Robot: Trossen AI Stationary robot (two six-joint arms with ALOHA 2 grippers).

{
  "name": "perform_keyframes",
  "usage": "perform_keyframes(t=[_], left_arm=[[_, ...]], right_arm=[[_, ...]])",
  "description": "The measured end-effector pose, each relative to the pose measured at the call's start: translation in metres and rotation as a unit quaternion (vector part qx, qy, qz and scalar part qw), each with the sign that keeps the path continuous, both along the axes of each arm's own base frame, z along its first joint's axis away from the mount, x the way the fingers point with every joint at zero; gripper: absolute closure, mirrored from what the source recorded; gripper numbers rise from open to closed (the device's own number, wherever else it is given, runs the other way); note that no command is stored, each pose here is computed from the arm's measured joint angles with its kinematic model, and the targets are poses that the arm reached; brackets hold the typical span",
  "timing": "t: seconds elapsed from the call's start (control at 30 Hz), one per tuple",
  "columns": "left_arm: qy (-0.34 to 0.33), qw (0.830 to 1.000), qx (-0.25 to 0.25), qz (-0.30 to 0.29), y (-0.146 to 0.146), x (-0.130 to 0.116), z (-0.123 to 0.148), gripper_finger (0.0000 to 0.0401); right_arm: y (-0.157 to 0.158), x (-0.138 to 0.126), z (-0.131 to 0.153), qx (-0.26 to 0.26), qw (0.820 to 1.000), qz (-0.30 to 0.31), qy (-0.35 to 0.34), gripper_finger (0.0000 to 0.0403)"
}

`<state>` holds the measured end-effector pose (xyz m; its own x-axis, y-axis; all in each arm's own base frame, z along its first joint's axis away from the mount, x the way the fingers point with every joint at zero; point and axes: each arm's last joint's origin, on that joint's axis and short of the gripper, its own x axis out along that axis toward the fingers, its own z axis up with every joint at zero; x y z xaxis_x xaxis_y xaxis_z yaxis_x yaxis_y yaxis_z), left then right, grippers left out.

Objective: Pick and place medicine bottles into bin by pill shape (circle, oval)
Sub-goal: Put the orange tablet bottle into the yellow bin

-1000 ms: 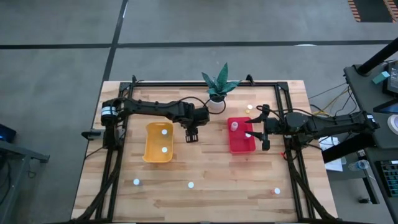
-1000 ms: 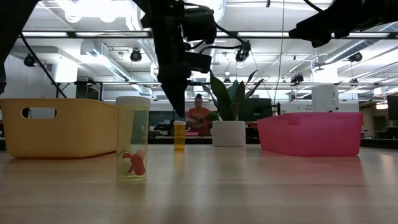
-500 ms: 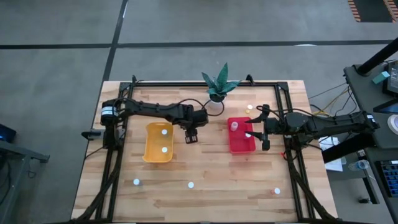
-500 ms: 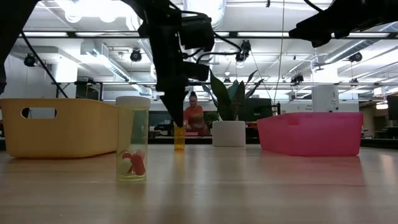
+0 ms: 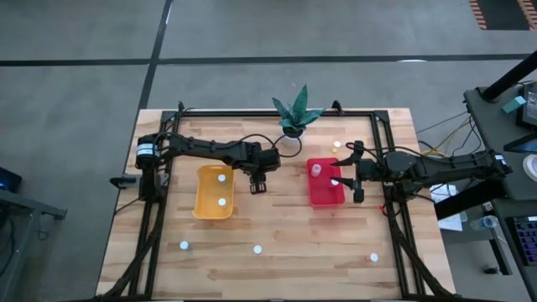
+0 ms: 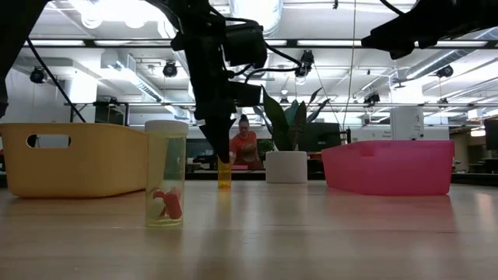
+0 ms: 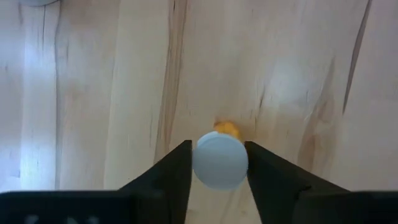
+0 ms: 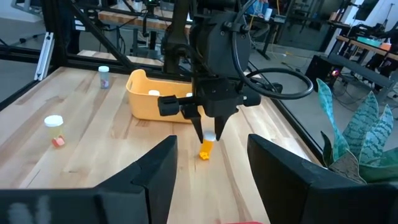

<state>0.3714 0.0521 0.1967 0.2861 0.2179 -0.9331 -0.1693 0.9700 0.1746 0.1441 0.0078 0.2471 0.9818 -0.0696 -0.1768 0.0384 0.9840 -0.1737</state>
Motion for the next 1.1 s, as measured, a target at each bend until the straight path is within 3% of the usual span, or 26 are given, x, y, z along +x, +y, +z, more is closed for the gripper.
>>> perform_keyframes(t=[0.13, 0.33, 0.57, 0.87, 1.1], left_arm=[[-0.001, 1.000, 0.000, 0.000, 0.000, 0.000, 0.000, 0.0312], [-0.004, 1.000, 0.005, 0.003, -0.002, -0.001, 0.004, 0.0311], [-0.035, 0.999, 0.016, 0.002, -0.022, -0.010, 0.049, 0.0308], [-0.088, 0.996, 0.007, 0.005, -0.051, -0.060, 0.113, 0.0306], [-0.097, 0.995, -0.008, 0.019, -0.065, -0.109, 0.135, 0.0305]], right_arm=[[0.000, 0.000, 0.000, 0.000, 1.000, 0.000, 0.000, 0.0216], [0.000, 0.000, 0.000, 0.000, 1.000, 0.000, 0.000, 0.0216], [0.000, 0.000, -0.001, 0.000, 1.000, -0.003, 0.003, 0.0216], [0.000, 0.000, -0.001, 0.009, 1.000, -0.005, 0.006, 0.0216], [-0.001, 0.000, -0.001, 0.017, 1.000, -0.008, 0.006, 0.0216]])
